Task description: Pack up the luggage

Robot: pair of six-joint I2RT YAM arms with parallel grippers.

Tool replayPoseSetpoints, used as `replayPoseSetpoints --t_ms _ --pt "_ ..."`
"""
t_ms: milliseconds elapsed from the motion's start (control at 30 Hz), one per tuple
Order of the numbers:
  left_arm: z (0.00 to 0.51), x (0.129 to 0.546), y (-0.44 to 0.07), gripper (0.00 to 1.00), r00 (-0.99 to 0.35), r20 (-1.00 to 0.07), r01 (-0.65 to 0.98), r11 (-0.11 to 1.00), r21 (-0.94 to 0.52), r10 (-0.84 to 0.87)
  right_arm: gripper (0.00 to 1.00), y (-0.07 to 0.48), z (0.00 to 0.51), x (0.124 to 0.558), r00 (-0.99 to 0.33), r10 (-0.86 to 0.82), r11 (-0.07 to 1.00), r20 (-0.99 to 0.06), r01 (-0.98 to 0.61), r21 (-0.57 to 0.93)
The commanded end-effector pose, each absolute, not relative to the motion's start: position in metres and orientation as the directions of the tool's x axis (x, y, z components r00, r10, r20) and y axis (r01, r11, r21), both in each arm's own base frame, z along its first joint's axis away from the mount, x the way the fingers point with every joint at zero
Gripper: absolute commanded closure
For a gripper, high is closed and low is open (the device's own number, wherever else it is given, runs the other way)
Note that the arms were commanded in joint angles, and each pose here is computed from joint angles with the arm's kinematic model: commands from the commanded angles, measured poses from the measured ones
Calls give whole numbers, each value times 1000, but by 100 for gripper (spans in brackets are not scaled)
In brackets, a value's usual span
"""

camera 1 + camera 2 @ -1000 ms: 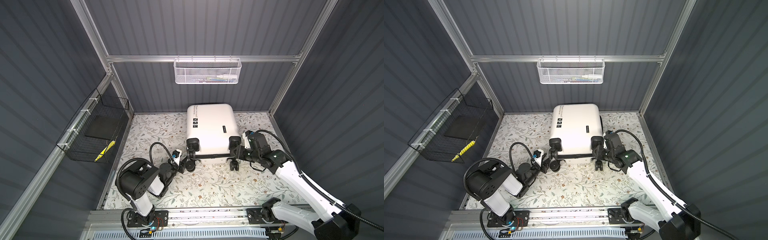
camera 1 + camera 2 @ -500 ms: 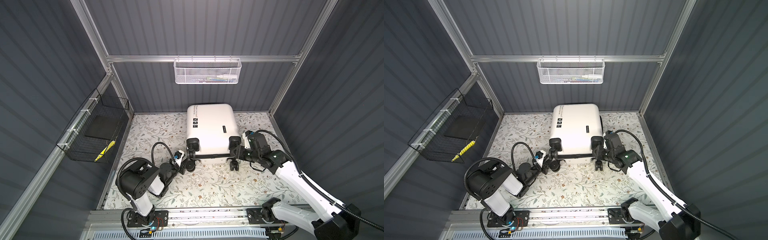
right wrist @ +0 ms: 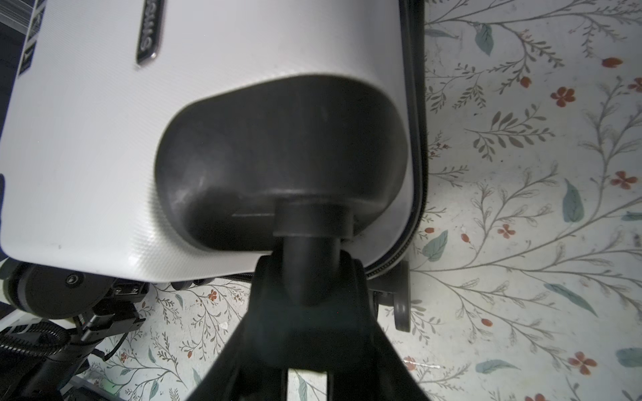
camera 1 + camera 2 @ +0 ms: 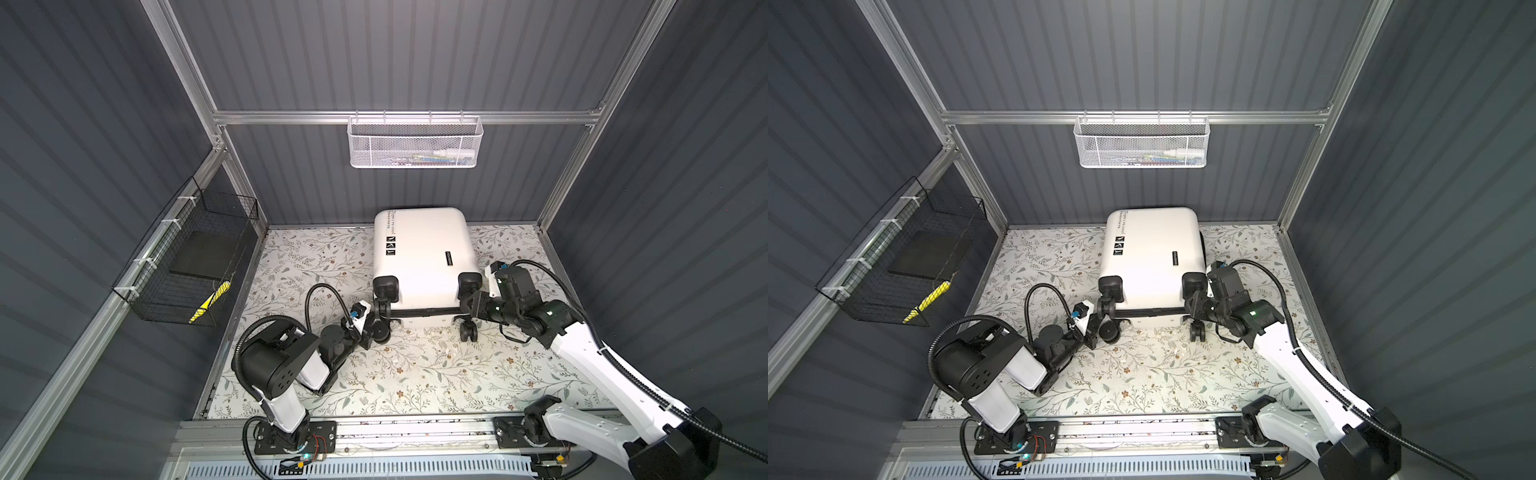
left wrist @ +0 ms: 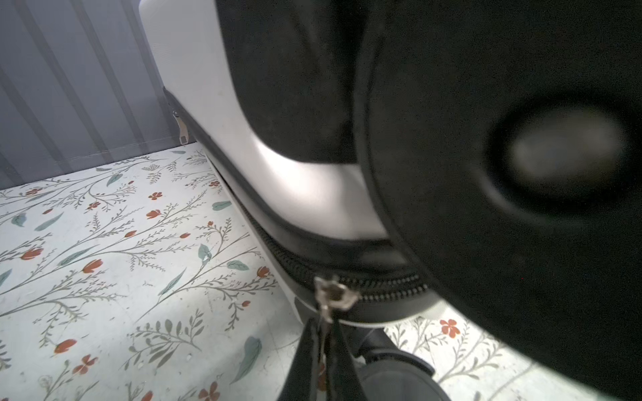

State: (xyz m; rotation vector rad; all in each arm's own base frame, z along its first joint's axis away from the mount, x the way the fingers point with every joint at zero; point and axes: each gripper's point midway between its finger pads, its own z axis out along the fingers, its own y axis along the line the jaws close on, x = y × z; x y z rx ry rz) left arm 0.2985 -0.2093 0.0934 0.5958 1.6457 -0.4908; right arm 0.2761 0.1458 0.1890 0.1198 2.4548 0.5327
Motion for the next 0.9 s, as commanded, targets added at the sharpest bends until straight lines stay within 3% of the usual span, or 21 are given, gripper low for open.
replayPoseSetpoints --t_ms 0,67,333,867 --pt "113 302 -214 96 -51 -997 637 770 17 65 98 148 176 267 -835 180 918 -520 -47 393" --pt "113 301 -214 100 -58 -997 637 771 7 57 98 147 176 267 -835 181 918 -520 -46 393" --pt "116 291 -211 100 -83 -996 646 763 -32 29 98 149 182 269 -828 184 915 -530 -53 401" --pt "119 273 -211 100 -212 -966 671 740 -34 148 100 164 239 288 -782 194 888 -593 -117 445"
